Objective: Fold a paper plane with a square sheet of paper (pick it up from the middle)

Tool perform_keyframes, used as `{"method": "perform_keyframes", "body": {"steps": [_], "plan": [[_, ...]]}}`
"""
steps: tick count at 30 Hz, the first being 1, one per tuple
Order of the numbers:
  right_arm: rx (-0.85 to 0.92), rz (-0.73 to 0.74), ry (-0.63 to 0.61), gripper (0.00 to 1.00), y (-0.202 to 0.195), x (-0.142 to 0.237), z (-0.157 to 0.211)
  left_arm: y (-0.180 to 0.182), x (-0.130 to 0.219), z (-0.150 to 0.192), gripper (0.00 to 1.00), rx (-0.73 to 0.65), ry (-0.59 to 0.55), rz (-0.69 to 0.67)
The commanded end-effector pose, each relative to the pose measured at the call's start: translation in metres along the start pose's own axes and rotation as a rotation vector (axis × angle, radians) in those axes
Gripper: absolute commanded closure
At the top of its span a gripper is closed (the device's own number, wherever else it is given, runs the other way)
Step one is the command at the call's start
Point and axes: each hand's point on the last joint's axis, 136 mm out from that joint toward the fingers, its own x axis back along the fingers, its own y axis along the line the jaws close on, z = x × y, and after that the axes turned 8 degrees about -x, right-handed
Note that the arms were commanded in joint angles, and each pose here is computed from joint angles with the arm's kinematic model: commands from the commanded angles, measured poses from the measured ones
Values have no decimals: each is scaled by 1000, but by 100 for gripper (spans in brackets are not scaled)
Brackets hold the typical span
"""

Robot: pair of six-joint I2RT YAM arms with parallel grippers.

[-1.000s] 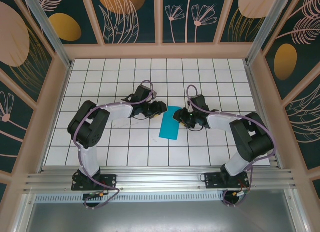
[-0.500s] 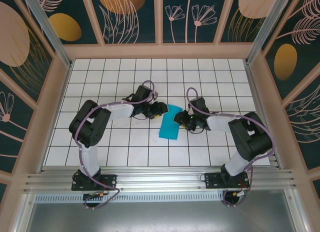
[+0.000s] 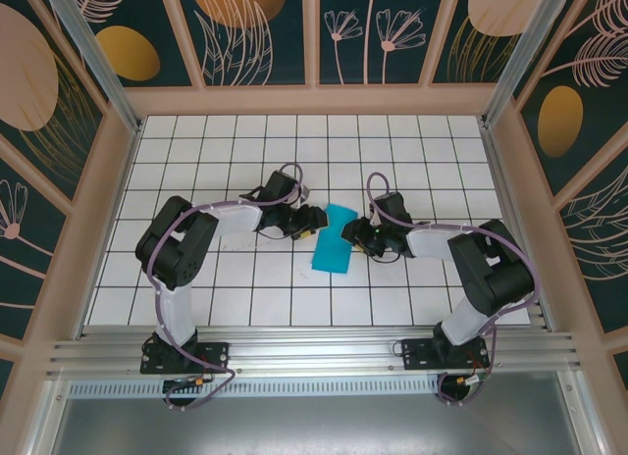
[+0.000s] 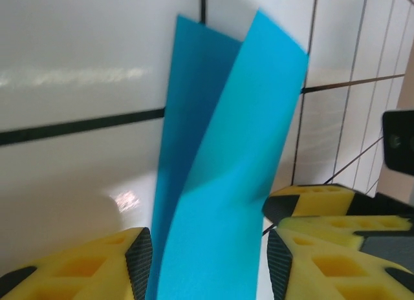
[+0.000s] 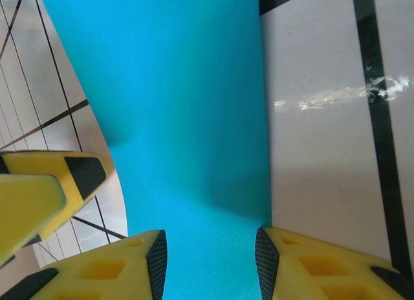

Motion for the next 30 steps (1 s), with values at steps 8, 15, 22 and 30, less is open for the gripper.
{"method": "perform_keyframes", "body": {"steps": [8, 15, 22, 30], "plan": [[-32, 61, 24, 56, -22, -4, 9, 3, 19, 45, 46, 50, 73, 17], [-33, 67, 22, 56, -23, -4, 8, 0, 13, 62, 51, 42, 119, 34], [-35, 70, 25, 56, -25, -5, 9, -13, 9, 61, 55, 29, 135, 92], [-36, 68, 24, 56, -24, -5, 9, -14, 4, 59, 55, 35, 146, 112]]}}
